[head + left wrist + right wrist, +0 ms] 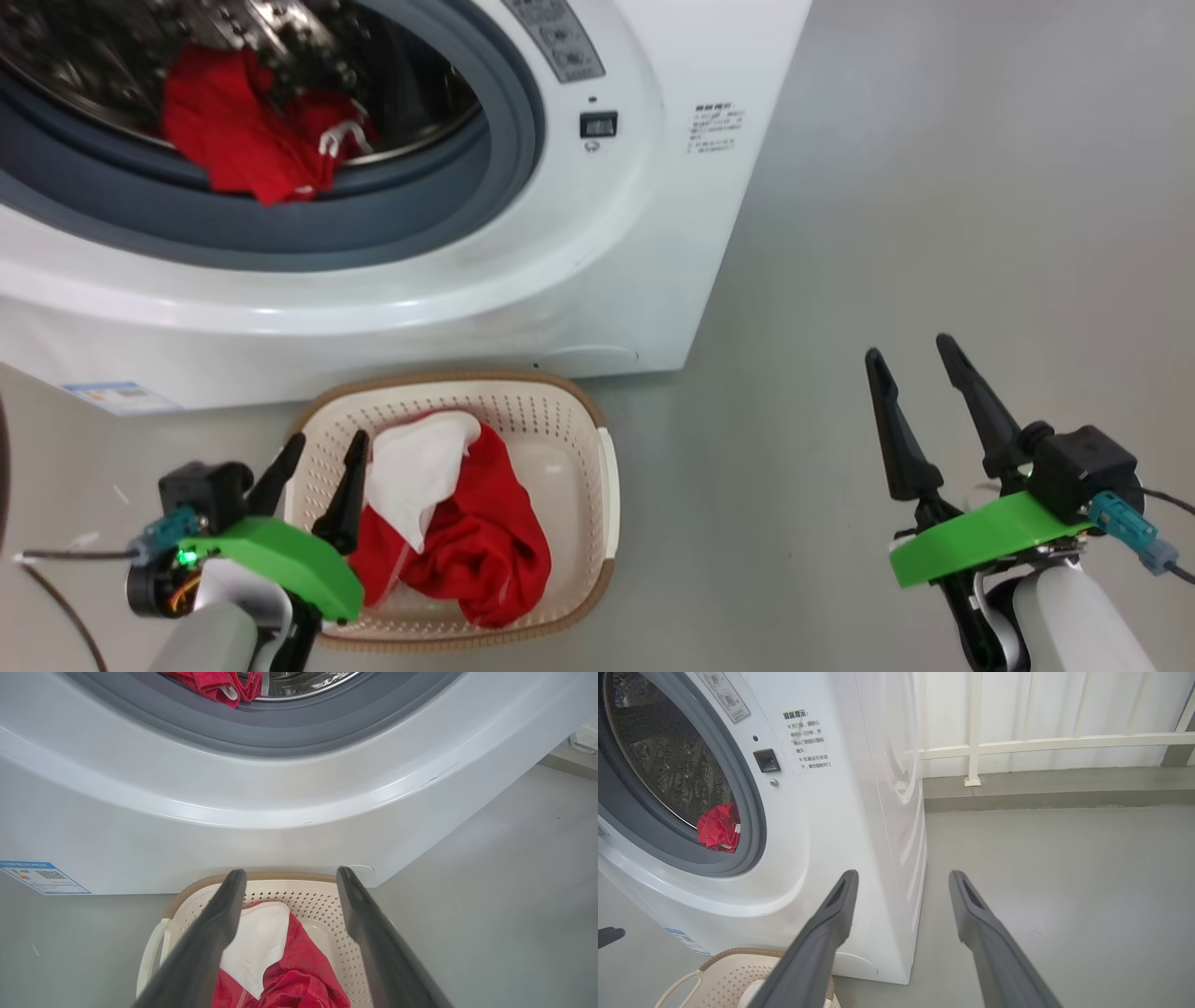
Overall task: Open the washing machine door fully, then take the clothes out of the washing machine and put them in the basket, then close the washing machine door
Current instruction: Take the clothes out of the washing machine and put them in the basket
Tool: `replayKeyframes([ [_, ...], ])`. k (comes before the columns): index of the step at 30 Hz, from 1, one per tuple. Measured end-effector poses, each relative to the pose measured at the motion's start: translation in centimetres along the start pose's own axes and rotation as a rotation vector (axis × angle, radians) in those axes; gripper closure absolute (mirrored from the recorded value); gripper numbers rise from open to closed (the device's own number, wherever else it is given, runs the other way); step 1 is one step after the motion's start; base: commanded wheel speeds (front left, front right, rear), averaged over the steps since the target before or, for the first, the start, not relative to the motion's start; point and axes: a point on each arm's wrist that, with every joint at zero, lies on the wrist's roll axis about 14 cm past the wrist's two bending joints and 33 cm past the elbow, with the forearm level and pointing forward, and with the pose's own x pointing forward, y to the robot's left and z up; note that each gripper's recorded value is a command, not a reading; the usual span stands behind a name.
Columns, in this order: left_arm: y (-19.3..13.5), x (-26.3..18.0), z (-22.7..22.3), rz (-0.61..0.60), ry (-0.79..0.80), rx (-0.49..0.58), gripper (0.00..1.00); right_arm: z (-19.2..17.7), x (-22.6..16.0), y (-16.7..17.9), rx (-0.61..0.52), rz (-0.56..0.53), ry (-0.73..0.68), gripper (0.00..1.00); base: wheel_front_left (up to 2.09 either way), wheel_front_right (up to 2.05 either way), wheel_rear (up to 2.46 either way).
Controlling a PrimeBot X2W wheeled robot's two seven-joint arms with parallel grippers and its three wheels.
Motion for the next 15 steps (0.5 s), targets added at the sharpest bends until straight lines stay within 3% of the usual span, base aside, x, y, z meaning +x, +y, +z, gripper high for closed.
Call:
replayKeyframes([
  [15,-0.2,-5.6,4.8,0.015,-0.208,0.061,0.0,1.5,-4.0,-0.1,-0.001,-0.02,-0.033,0.0,0.0,0.0,0.0],
])
